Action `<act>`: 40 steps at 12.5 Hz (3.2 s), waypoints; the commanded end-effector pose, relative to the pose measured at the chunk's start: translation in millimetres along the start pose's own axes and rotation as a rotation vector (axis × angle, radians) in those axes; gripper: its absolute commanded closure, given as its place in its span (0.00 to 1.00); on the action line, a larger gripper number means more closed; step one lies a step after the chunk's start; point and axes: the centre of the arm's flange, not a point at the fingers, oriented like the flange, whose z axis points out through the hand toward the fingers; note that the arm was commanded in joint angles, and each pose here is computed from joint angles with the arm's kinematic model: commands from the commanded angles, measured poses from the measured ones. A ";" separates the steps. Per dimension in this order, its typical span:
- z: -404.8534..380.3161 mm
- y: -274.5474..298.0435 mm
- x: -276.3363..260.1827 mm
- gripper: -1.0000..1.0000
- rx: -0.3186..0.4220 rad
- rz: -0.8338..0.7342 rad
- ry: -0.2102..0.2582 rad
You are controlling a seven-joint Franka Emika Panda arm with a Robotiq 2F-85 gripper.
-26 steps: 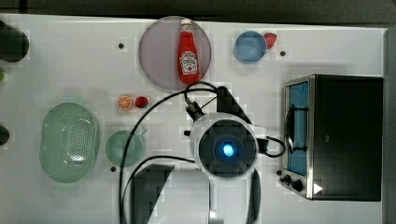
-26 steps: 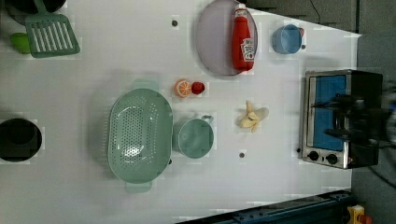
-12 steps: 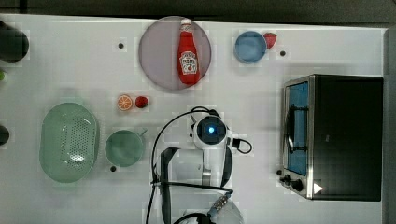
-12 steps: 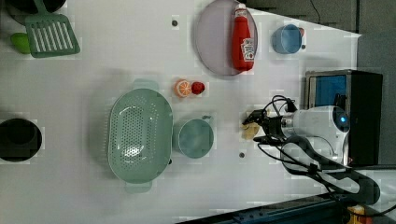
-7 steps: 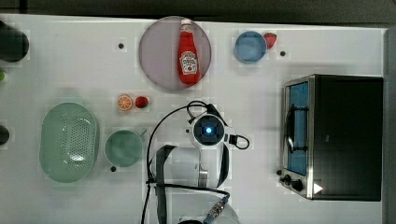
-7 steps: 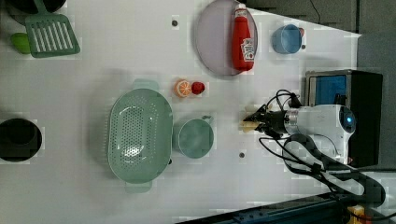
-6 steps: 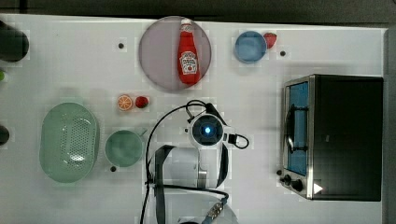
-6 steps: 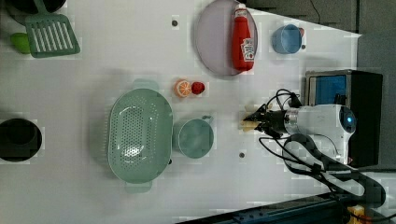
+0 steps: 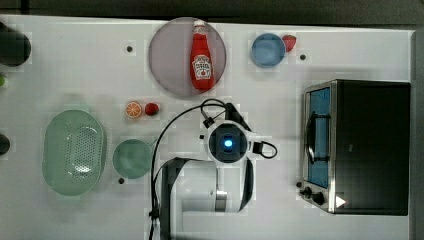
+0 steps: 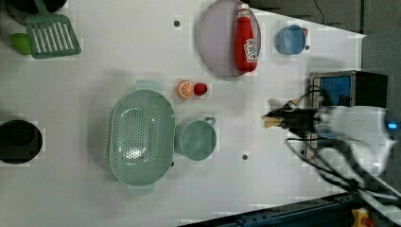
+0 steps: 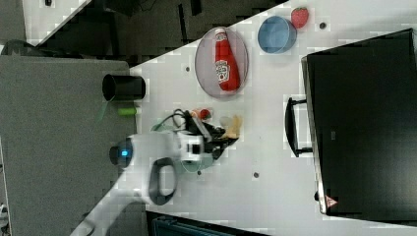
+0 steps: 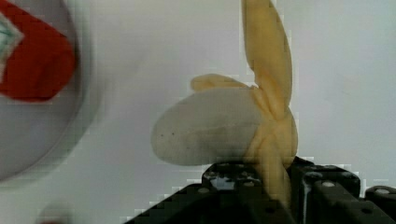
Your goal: Pick banana from table and place on oven.
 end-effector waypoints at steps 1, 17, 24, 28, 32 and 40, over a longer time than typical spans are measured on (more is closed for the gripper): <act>-117.8 -22.9 13.2 0.78 0.032 0.015 0.025; -236.6 157.4 238.0 0.78 0.010 -0.010 0.079; -188.5 212.6 304.5 0.78 -0.121 -0.245 0.108; -183.4 214.0 305.3 0.41 -0.127 -0.267 0.094; -177.7 201.7 297.9 0.00 -0.129 -0.289 0.053; -240.1 28.1 194.1 0.00 0.023 -0.330 0.052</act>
